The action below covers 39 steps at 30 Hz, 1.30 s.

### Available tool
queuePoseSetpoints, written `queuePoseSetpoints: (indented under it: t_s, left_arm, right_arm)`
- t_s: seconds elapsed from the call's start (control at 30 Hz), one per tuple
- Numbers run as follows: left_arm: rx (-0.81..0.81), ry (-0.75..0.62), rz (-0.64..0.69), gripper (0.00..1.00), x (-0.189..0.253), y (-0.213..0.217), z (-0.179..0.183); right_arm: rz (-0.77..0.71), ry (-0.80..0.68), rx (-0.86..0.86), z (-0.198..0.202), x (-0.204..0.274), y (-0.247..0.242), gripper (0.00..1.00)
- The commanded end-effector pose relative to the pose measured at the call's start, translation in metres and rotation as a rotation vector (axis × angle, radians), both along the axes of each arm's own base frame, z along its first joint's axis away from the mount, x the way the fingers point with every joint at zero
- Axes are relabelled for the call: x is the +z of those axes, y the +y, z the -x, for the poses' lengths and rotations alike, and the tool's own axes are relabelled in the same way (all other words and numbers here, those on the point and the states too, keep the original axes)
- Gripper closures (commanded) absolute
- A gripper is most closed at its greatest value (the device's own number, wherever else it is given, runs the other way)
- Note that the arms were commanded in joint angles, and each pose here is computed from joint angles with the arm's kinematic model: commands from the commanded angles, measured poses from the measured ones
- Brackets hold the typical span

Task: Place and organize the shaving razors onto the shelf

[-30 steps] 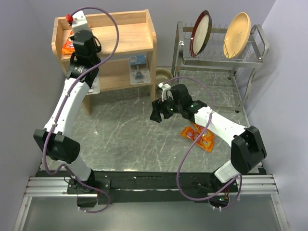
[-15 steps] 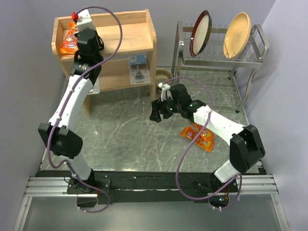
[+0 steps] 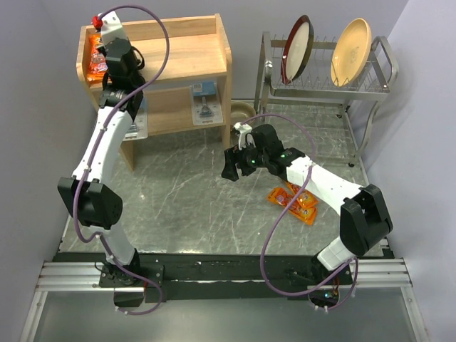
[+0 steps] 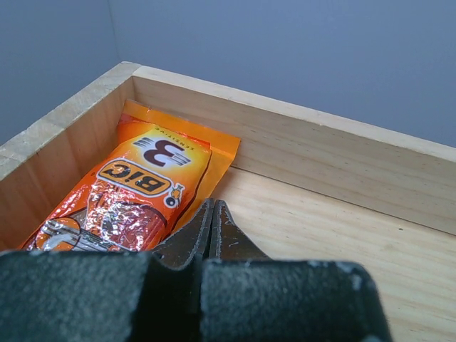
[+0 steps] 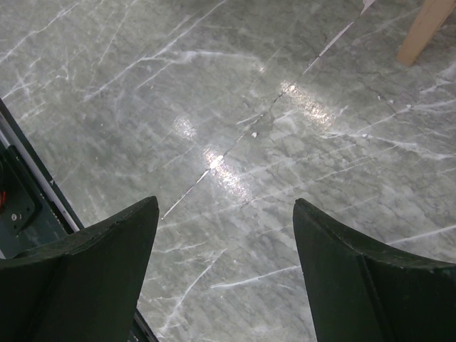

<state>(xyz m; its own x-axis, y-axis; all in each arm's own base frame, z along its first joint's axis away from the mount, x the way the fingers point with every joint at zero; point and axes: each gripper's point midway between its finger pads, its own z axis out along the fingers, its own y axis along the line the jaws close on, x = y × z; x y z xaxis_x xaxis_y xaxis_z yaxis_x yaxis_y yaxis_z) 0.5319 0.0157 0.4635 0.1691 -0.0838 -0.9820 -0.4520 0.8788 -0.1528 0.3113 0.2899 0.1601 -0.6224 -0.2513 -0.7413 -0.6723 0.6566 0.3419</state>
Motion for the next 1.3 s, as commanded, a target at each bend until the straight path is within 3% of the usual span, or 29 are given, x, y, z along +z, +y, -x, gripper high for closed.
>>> queuePoseSetpoints:
  t_s: [0.0, 0.13, 0.17, 0.23, 0.27, 0.37, 0.5, 0.63, 0.77, 0.9, 1.03, 1.27]
  left_arm:
    - [-0.014, 0.025, -0.012, 0.99, -0.004, 0.003, 0.006]
    - [-0.204, -0.009, -0.068, 0.99, 0.013, -0.043, 0.007]
    - [-0.243, -0.070, -0.075, 0.94, 0.030, -0.054, 0.016]
    - [-0.370, -0.124, -0.146, 0.81, 0.046, -0.093, 0.028]
    - [-0.400, -0.145, -0.165, 0.66, 0.052, -0.103, 0.038]
    - [-0.500, -0.189, -0.184, 0.42, 0.071, -0.142, 0.060]
    - [-0.611, -0.185, -0.181, 0.23, 0.080, -0.172, 0.091]
    - [-0.803, -0.139, -0.208, 0.21, 0.069, -0.187, 0.142]
    - [-1.138, 0.001, -0.269, 0.15, 0.005, -0.229, 0.195]
    - [-1.329, 0.118, -0.239, 0.14, -0.057, -0.242, 0.235]
    - [-1.377, 0.215, -0.203, 0.17, -0.105, -0.242, 0.251]
    - [-1.419, 0.284, -0.251, 0.19, -0.123, -0.245, 0.252]
  right_arm:
    - [-0.025, -0.045, -0.007, -0.008, 0.015, 0.001, 0.17]
    - [-0.009, -0.079, -0.021, -0.010, 0.023, -0.005, 0.18]
    - [-0.013, -0.113, -0.026, -0.009, 0.036, -0.011, 0.18]
    - [0.032, -0.189, 0.019, -0.004, 0.044, -0.023, 0.17]
    - [0.047, -0.232, 0.029, 0.001, 0.054, -0.031, 0.16]
    - [0.160, -0.261, 0.044, 0.013, 0.043, -0.066, 0.11]
    - [0.268, -0.234, 0.045, 0.034, 0.016, -0.125, 0.07]
    - [0.422, -0.239, 0.123, 0.063, -0.014, -0.173, 0.04]
    - [0.517, -0.139, 0.104, 0.080, -0.053, -0.218, 0.01]
    - [0.508, -0.062, 0.005, 0.071, -0.067, -0.242, 0.04]
    - [0.507, -0.059, -0.061, 0.049, -0.071, -0.252, 0.04]
    - [0.563, 0.097, -0.107, 0.029, -0.107, -0.267, 0.07]
